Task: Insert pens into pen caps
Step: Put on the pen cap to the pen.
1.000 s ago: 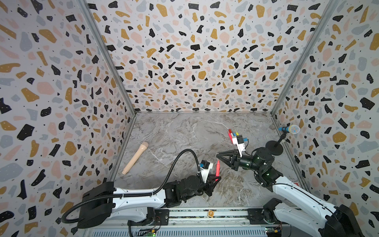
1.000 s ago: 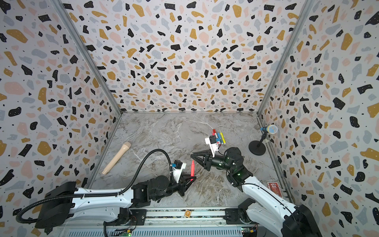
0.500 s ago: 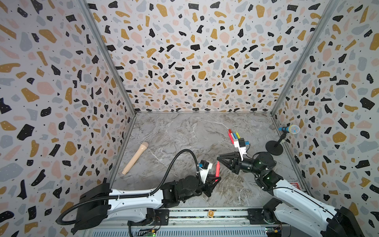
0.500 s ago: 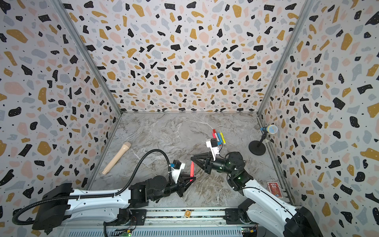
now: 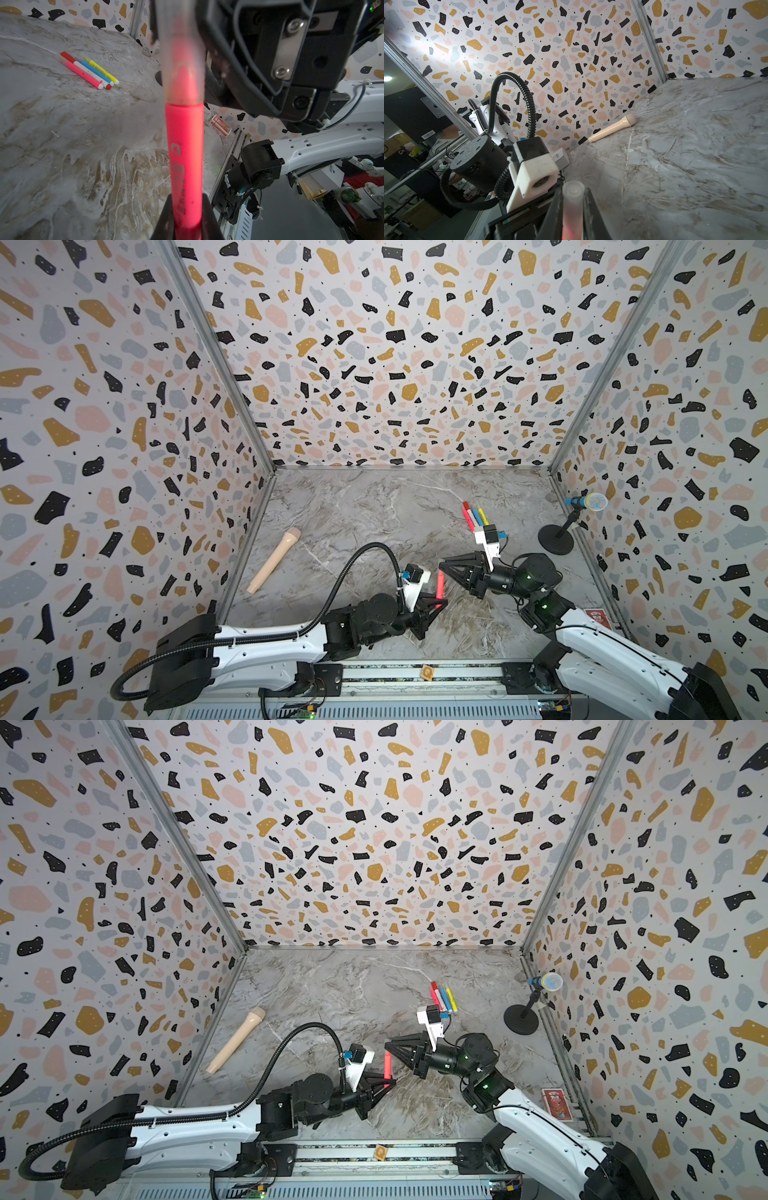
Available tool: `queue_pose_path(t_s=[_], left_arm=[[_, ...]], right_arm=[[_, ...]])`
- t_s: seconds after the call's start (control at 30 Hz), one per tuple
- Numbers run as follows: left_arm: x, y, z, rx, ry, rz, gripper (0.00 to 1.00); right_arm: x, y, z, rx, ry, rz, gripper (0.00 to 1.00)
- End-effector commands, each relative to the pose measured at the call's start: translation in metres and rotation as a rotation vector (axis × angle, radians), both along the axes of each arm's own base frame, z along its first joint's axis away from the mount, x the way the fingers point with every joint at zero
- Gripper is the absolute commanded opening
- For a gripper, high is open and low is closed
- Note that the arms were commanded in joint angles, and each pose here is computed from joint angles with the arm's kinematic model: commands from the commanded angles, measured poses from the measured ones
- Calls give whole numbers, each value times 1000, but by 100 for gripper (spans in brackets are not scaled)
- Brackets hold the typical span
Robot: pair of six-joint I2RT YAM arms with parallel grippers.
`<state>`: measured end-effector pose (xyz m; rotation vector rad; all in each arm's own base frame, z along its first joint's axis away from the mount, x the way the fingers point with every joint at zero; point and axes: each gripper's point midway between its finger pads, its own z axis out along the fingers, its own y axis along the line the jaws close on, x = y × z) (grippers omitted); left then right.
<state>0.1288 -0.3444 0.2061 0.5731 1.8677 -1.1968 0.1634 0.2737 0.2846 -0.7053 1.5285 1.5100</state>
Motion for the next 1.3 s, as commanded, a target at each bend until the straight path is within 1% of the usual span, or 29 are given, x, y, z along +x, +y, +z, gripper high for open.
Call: queue_pose_path(t_s=[0.0,0.03,0.07,0.1,0.13,0.23,0.33,0.5,0.6,0.7,0.87,1.07,1.27], left_arm=[[17,6,58,-190,-80,75,0],[17,6,58,-186,-81,75,0],[17,7,57,-185,-83,75,0],[17,8,57,-183,-83,75,0],[18,9,57,-183,-85,79,0],[17,12,55,-177,-87,82,0],[17,15,53,-170,-90,83,0],[15,13,47,-139,-96,71,0],[13,10,41,-116,-94,51,0],[12,6,37,-104,-89,37,0],[10,1,32,-84,-89,13,0],[9,-2,31,-79,-85,3,0],[8,-4,31,-73,-87,-4,0]], right_arm=[[-22,7,-19,-90,19,115,17],[-22,6,-19,-96,18,110,21],[-21,5,-19,-101,11,103,27],[-21,4,-18,-108,4,94,35],[-20,3,-16,-112,-7,83,40],[-16,-3,-8,-141,-33,41,52],[-10,-12,4,-146,-59,-2,57],[3,-20,36,-159,-106,-48,58],[10,-15,54,-179,-118,-41,58],[15,-6,64,-191,-109,-3,57],[14,9,70,-191,-107,72,53],[16,18,56,-229,-90,89,50],[9,22,51,-228,-87,108,41]])
